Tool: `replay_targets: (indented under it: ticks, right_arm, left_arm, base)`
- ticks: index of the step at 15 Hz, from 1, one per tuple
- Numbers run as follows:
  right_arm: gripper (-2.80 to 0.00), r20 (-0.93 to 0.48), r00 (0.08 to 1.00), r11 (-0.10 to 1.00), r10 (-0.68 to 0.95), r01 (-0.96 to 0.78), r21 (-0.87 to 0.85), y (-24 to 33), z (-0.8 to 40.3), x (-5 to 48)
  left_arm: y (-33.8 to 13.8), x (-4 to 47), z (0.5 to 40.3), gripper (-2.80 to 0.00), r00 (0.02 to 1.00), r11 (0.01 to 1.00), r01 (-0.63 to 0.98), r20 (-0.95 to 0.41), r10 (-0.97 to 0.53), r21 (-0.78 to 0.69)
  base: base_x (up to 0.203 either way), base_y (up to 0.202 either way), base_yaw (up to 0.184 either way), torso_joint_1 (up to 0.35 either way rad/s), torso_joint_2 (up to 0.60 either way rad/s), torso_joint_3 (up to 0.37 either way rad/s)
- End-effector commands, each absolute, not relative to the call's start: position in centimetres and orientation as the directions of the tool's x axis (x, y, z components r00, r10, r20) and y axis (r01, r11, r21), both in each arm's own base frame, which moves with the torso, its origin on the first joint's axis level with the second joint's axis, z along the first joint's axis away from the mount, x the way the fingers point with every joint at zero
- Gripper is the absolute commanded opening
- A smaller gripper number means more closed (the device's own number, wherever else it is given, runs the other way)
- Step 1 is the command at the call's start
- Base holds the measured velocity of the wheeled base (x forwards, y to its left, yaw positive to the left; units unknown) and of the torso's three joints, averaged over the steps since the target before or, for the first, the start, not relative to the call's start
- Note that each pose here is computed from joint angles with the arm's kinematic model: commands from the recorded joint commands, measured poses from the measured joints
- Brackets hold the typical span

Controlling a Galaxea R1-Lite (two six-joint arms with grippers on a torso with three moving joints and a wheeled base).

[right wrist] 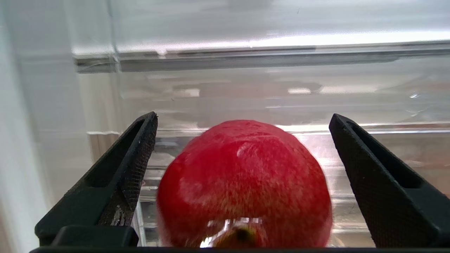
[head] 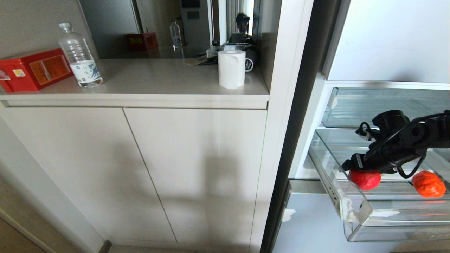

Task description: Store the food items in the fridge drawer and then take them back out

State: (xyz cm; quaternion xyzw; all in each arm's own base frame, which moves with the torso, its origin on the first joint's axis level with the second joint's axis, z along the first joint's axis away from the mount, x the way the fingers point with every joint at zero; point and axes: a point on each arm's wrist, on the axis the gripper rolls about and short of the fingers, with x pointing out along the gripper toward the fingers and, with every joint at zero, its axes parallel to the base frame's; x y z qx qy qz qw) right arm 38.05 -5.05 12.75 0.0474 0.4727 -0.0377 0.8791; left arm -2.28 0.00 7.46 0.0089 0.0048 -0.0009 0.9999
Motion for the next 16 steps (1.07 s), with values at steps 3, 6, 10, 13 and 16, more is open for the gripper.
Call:
replay_targets:
  ticks: [3,6,10,13,16]
  right_arm:
    - [-2.80,-0.844,0.537,0.992,-0.019,0.114,0.050,-5.0,12.2,38.1]
    - [-2.80,-0.838,0.545,0.991,-0.021,0.121,0.054,-5.0,12.9,37.4]
    - [-2.80,-0.819,0.574,0.991,-0.025,0.119,0.054,-4.8,14.8,35.6]
    - [-2.80,-0.791,0.611,0.992,-0.031,0.118,0.053,-4.4,17.1,32.9]
    - [-2.80,-0.768,0.639,0.992,-0.035,0.116,0.052,-3.8,18.9,28.7]
  left_arm:
    - [0.0,-2.3,7.5,-2.80,1.000,1.000,0.002,-0.008,-0.002,0.018]
    - [0.0,-2.3,7.5,-2.80,1.000,1.000,0.002,-0.008,-0.002,0.018]
    - [0.0,-2.3,7.5,-2.80,1.000,1.000,0.002,-0.008,-0.002,0.017]
    - [0.0,-2.3,7.5,-2.80,1.000,1.000,0.002,-0.008,-0.002,0.017]
    - [0.0,-2.3,7.5,-2.80,1.000,1.000,0.002,-0.008,-0.002,0.018]
  base:
    - [0.000,0.000,0.000,0.000,0.00,0.000]
    - [0.000,0.000,0.000,0.000,0.00,0.000]
    - [0.000,0.000,0.000,0.000,0.00,0.000]
    - [0.000,0.000,0.000,0.000,0.00,0.000]
    - [0.000,0.000,0.000,0.000,0.00,0.000]
